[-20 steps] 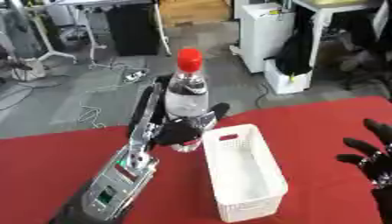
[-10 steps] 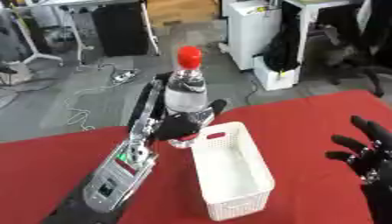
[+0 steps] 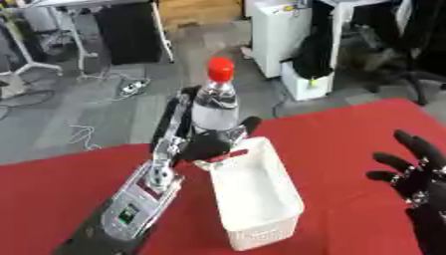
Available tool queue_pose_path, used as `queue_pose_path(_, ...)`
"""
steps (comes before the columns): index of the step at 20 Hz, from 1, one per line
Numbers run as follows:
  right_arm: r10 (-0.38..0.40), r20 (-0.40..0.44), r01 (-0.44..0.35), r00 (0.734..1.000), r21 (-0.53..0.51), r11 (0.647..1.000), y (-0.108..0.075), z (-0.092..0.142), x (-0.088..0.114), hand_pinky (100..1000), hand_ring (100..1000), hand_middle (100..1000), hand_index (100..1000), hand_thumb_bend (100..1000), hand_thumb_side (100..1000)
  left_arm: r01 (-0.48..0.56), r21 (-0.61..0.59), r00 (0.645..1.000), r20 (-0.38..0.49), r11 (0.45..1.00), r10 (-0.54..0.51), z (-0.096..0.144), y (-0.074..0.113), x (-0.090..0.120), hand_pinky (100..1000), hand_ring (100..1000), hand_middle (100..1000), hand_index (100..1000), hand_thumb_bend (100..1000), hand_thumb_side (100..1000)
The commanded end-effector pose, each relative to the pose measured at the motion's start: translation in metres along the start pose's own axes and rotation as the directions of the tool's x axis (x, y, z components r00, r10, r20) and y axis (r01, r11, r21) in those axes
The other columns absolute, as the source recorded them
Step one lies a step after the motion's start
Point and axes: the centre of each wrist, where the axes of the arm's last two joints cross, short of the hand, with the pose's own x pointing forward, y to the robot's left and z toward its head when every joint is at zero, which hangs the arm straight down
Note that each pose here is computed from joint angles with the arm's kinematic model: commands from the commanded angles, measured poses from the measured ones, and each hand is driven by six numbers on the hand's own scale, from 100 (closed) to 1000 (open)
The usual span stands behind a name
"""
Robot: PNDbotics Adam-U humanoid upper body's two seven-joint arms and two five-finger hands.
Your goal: Pick up objects on the table and place them in the box.
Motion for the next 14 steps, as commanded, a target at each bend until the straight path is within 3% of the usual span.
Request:
queue_pose_path(1, 0.014, 0.025, -0.014, 1.000, 0.019, 1.000, -0.0033, -0.0064, 0.0051, 763, 861, 993, 996, 100, 713, -0.002, 0.009, 0.999, 0.046, 1.000, 0.001, -0.0095, 0.0026, 0.0109, 100, 333, 173, 193, 100, 100)
queue_pose_path(14, 0.015, 0.039, -0.016, 0.999, 0.025, 1.000, -0.0030, -0.0102, 0.0065, 764, 862, 995, 998, 100, 711, -0.008, 0.012, 0.998, 0.058, 1.000, 0.007, -0.0106, -0.0008, 0.0114, 100, 371, 211, 224, 100, 100)
